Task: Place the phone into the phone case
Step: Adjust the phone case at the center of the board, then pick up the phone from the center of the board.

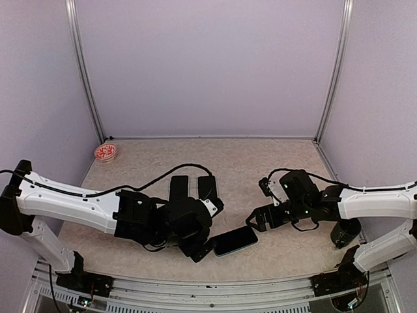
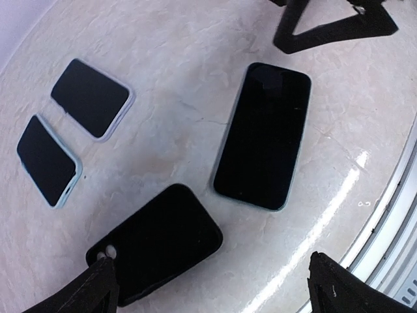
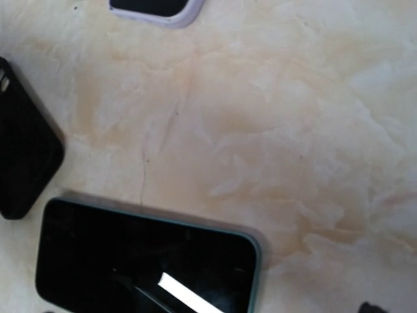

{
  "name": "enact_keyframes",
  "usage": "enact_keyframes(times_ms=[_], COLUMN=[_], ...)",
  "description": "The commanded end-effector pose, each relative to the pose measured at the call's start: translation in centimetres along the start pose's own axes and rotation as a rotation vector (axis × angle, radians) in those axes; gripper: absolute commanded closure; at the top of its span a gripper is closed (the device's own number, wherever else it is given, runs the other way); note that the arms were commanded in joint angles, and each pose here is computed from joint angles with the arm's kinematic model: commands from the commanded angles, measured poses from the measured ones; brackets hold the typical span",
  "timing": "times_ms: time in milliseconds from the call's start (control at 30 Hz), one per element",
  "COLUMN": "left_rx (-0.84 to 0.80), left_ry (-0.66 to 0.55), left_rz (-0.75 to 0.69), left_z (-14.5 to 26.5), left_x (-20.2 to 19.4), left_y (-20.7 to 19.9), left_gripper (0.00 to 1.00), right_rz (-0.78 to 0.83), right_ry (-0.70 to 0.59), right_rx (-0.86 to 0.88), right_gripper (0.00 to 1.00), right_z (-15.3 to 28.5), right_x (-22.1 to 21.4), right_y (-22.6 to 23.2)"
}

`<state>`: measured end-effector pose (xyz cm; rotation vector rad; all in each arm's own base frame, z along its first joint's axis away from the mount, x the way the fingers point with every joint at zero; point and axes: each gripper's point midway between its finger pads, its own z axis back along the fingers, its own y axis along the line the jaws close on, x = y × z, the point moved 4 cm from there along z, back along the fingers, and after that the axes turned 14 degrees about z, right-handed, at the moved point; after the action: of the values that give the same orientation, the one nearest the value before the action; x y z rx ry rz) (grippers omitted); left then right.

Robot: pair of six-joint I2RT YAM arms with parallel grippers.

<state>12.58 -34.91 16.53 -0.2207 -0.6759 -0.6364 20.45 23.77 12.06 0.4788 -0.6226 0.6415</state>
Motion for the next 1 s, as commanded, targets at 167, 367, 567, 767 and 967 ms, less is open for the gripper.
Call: enact_keyframes(times_ms=[167,367,567,767,967], left_rx=[-0.118,-0.225,-0.299,-0.304,-0.272], left_ry=[0.022,0.032,0.01,0.017,0.056], left_rz=[-0.234,-0.253,-0.248,-0.248,-0.266], left_z=[-4.1,-5.5,-6.8,-8.1,-9.9], left_x=[2.3,2.7,2.7,1.9,0.8], left_y=[-3.5,-4.2,-4.6,-4.8,-4.7], left_gripper=[0.01,0.01,0.01,0.01,0.01], right_rz=[-0.077,-0.116,-0.131,-0.142,-0.16], right_ry=[-0.054,-0.07,-0.119,-0.132,-0.159], right_rx=[-0.031,-0.022,-0.041,-0.053,-0.061], right_gripper=[0.01,0.01,0.01,0.01,0.01], right_z=[0.8,1.2,2.5,3.5,4.4], right_x=[0.7,0.1,0.6,0.8,0.8], right_y=[-1.1,-1.6,-2.3,-2.7,-3.3])
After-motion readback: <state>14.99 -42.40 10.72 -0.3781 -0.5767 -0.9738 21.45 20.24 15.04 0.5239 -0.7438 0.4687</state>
